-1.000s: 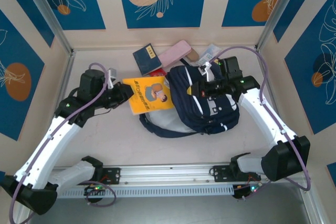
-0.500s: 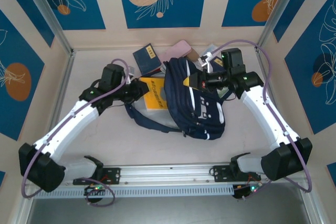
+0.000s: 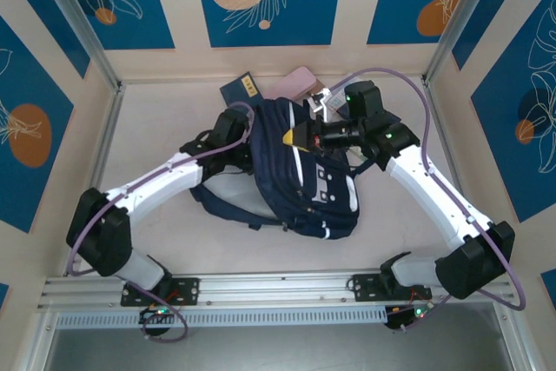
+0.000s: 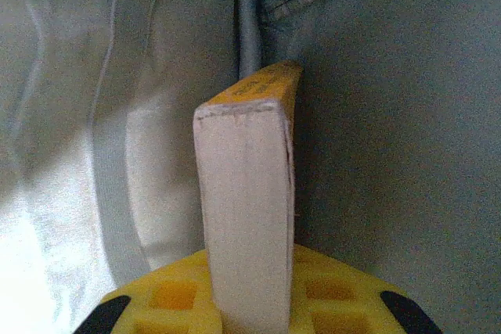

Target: Pack books, pencil case, and school supplies into a backpack

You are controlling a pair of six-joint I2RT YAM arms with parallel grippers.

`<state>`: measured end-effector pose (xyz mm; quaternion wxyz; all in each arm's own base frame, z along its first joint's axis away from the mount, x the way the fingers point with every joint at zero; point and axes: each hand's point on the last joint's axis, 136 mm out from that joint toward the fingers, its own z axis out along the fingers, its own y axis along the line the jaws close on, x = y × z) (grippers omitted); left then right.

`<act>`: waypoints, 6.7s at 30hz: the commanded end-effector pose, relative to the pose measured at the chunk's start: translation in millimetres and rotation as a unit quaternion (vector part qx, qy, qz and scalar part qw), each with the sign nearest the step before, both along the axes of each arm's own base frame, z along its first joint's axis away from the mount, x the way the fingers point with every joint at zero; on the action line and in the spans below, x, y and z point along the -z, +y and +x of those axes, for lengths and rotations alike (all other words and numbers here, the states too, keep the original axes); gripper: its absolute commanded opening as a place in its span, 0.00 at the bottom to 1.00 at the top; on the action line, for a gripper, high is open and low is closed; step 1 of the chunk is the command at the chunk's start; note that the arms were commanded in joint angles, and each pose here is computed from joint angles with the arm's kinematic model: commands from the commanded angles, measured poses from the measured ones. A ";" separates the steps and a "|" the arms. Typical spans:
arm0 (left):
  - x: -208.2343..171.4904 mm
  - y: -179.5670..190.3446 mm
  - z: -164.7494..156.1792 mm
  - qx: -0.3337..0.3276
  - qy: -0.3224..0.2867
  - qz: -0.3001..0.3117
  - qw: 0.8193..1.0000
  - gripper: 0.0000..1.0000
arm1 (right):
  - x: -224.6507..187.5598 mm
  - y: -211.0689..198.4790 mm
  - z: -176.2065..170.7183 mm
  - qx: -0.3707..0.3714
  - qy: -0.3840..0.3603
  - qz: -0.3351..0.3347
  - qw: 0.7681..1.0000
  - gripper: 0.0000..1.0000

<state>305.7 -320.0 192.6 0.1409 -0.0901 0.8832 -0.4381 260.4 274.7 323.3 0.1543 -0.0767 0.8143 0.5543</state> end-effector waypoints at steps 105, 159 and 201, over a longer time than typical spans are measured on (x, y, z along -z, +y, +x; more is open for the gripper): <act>9.7 121.7 172.7 -0.031 -0.163 0.330 0.929 0.75 | 141.6 -95.8 274.9 0.243 -0.047 -0.505 0.827 0.50; 72.1 114.3 335.8 -0.050 -0.207 0.300 0.930 0.54 | 32.7 -244.0 62.3 0.300 0.060 -0.520 0.797 0.68; 113.3 254.8 3.8 -0.217 0.128 0.289 0.923 0.53 | 84.8 34.9 58.8 -0.018 -0.036 -0.362 0.931 0.60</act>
